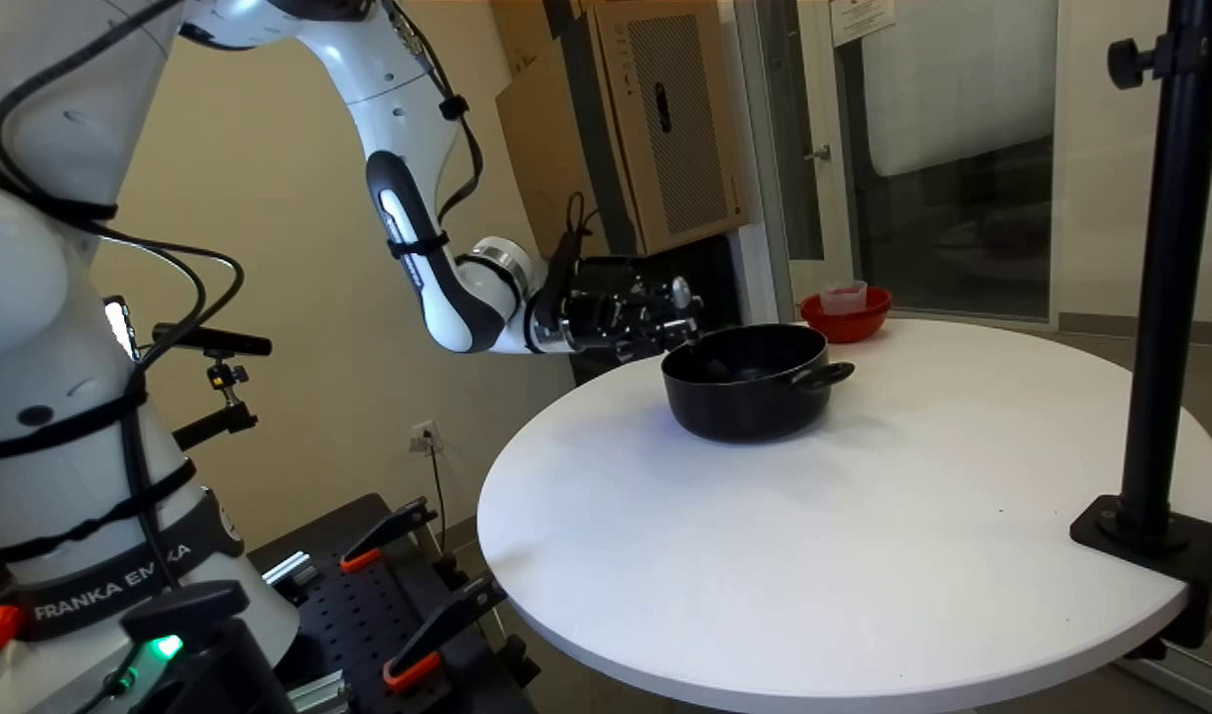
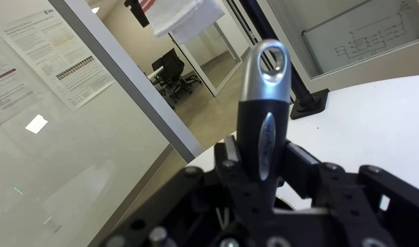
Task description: Use the spoon to mix the contents of the pot then put it back on the table
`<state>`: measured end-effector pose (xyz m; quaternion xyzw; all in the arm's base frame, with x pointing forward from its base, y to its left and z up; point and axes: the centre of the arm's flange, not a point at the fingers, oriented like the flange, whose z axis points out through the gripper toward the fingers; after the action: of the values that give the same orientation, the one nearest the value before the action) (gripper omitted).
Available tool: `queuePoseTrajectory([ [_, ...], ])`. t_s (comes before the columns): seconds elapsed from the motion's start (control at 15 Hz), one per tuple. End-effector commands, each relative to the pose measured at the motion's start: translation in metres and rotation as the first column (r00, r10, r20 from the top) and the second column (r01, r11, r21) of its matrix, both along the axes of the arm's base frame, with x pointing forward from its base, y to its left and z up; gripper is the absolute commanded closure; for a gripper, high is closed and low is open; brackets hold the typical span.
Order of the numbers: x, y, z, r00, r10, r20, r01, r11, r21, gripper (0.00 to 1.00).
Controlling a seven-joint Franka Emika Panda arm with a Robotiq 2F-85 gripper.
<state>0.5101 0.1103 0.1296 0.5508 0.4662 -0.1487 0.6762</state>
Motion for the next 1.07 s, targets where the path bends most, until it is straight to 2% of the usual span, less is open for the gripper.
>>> queuePoseTrajectory([
  [0.0,-0.013,-0.008,0.018,0.999,-0.029,-0.029,0.03,0.998,0.058,0.92],
  [0.33,-0.001,-0.039,0.045,0.995,-0.102,0.0,0.102,0.992,0.08,0.92],
  [0.73,0.019,-0.096,0.08,0.969,-0.24,0.067,0.233,0.968,0.092,0.92],
  [1.0,0.024,-0.119,0.082,0.952,-0.299,0.071,0.294,0.953,0.072,0.92],
])
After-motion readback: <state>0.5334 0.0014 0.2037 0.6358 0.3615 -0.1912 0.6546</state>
